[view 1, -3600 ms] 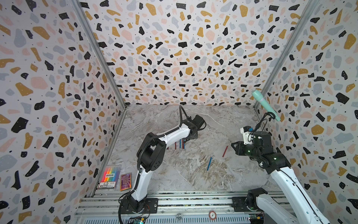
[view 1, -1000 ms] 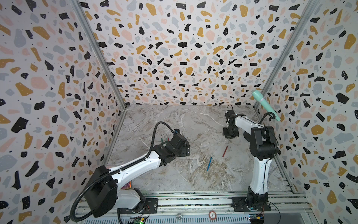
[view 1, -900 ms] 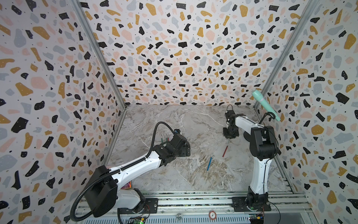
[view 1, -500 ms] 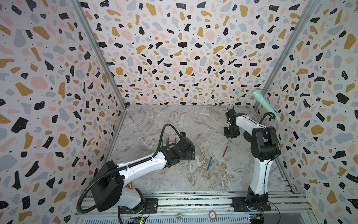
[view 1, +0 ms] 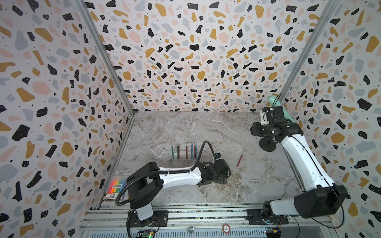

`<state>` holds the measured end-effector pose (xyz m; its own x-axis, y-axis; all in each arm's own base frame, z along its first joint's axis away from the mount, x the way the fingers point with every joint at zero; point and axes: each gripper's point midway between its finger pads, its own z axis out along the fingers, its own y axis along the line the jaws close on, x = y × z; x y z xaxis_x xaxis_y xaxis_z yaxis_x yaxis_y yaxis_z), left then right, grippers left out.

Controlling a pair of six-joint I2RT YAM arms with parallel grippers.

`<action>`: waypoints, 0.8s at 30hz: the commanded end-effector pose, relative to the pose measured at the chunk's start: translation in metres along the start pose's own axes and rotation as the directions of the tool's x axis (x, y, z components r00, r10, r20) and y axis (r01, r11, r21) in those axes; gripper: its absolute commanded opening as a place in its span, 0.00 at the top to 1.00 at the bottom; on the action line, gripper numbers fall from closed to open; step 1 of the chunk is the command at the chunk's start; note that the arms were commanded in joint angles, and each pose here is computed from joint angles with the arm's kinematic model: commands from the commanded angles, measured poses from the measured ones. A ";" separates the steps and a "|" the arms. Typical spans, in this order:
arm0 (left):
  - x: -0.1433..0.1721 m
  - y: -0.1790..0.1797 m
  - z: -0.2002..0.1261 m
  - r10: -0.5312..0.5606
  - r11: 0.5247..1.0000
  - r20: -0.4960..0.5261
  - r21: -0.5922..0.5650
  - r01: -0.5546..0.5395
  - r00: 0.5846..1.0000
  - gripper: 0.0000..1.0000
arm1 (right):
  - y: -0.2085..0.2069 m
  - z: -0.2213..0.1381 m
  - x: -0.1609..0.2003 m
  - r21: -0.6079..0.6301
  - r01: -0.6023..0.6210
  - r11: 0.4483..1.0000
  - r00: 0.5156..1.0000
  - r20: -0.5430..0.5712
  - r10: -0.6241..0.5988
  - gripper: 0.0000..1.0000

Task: Remove protective caps from carving knives
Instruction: Pick up the carving knife from the center of the board.

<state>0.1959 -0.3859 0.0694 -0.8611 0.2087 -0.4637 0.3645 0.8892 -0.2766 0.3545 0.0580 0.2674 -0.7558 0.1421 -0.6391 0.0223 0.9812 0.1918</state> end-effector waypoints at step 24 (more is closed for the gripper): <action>0.020 0.023 0.080 0.150 0.921 -0.169 -0.334 -0.200 0.974 0.80 | 0.023 -0.086 0.060 -0.172 0.042 0.984 0.997 0.075 -0.029 0.28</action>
<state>0.2270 -0.4239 0.0195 -0.8294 0.3296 -0.4510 0.3716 0.9284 -0.0048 0.2612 0.0770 0.2919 -0.7048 0.1265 -0.6980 -0.1169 0.9498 0.2902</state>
